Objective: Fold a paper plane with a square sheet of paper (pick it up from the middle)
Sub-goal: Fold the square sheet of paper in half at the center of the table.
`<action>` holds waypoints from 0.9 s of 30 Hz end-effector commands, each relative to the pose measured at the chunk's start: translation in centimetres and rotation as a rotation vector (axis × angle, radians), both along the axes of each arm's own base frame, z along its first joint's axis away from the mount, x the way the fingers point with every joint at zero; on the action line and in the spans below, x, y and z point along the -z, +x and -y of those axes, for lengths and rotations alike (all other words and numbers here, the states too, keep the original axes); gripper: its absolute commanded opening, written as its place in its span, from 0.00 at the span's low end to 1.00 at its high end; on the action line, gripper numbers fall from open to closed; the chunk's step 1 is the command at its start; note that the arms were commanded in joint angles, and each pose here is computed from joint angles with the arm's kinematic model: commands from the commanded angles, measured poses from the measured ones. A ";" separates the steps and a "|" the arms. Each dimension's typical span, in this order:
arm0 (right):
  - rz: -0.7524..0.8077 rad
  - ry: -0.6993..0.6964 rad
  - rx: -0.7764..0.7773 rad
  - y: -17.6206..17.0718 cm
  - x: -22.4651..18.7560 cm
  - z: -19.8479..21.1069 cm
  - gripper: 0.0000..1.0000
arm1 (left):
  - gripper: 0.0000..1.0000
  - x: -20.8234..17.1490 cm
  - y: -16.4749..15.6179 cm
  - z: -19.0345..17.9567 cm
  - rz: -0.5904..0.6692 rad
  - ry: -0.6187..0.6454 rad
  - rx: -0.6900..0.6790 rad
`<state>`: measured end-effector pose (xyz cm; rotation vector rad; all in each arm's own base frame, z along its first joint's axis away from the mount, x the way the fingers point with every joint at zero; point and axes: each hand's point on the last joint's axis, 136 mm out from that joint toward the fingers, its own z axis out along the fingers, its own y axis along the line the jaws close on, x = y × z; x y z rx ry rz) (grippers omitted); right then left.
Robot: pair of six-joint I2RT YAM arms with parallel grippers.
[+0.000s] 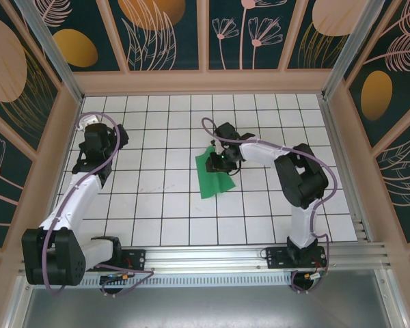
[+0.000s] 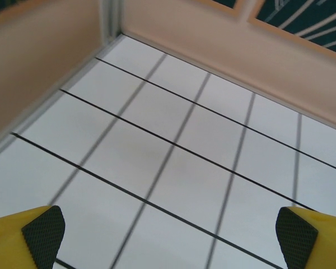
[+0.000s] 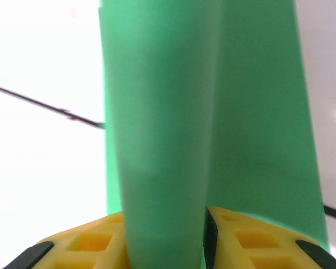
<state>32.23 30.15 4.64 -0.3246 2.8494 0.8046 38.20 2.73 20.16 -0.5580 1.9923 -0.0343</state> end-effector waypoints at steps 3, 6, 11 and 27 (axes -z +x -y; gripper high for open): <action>-0.002 0.481 -0.056 0.1 -8.1 -4.3 0.36 | 0.99 0.9 1.3 5.7 0.020 -0.293 0.222; -0.032 0.529 -0.057 -0.4 -7.9 -4.3 0.36 | 0.99 1.5 1.3 8.3 0.021 -0.424 0.320; -0.079 0.437 0.062 1.5 -4.1 -0.9 0.36 | 0.99 4.0 0.8 10.0 -0.025 -0.577 0.348; -0.049 0.109 0.204 3.7 1.2 5.4 0.63 | 0.99 8.1 -0.3 16.5 -0.187 -0.692 0.438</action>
